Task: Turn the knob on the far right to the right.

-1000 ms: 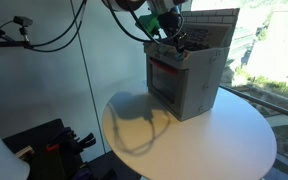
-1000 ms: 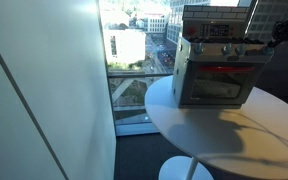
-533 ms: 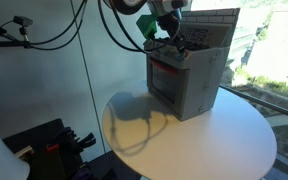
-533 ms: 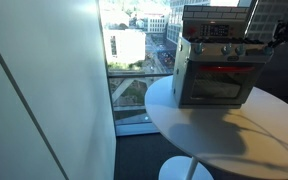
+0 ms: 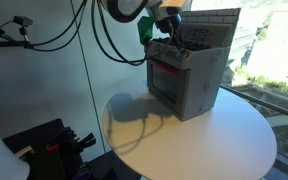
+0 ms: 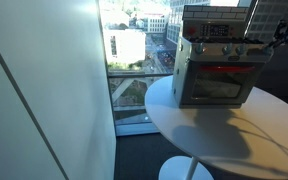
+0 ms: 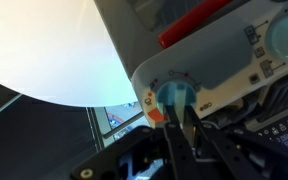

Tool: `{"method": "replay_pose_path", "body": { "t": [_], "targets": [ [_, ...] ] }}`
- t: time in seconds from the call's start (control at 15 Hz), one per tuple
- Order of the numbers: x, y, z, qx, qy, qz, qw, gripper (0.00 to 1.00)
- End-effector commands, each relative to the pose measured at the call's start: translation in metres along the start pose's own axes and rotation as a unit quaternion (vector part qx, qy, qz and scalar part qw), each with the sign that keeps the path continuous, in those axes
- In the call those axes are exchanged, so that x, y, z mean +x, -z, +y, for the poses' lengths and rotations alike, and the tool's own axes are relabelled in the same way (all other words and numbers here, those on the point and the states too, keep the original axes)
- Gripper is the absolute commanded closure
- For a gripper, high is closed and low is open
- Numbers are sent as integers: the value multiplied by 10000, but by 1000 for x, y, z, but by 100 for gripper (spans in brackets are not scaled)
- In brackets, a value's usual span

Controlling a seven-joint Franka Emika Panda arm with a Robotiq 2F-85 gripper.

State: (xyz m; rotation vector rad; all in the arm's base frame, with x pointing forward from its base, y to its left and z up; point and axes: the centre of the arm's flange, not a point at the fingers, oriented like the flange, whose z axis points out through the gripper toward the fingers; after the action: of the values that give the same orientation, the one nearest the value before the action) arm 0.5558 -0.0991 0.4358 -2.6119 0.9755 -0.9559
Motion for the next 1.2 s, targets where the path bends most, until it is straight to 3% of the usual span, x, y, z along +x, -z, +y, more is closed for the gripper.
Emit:
{"method": "replay_pose_path", "body": {
  "t": [0.0,0.73,0.87,1.13],
  "targets": [
    [-4,2,2,99,-459,257,9986,96],
    [-14,3,2,239,-1037,578,9926,96],
    [-14,3,2,249,-1008,567,9930,60],
    [-16,7,-2,286,-928,532,9938,31]
  ]
}}
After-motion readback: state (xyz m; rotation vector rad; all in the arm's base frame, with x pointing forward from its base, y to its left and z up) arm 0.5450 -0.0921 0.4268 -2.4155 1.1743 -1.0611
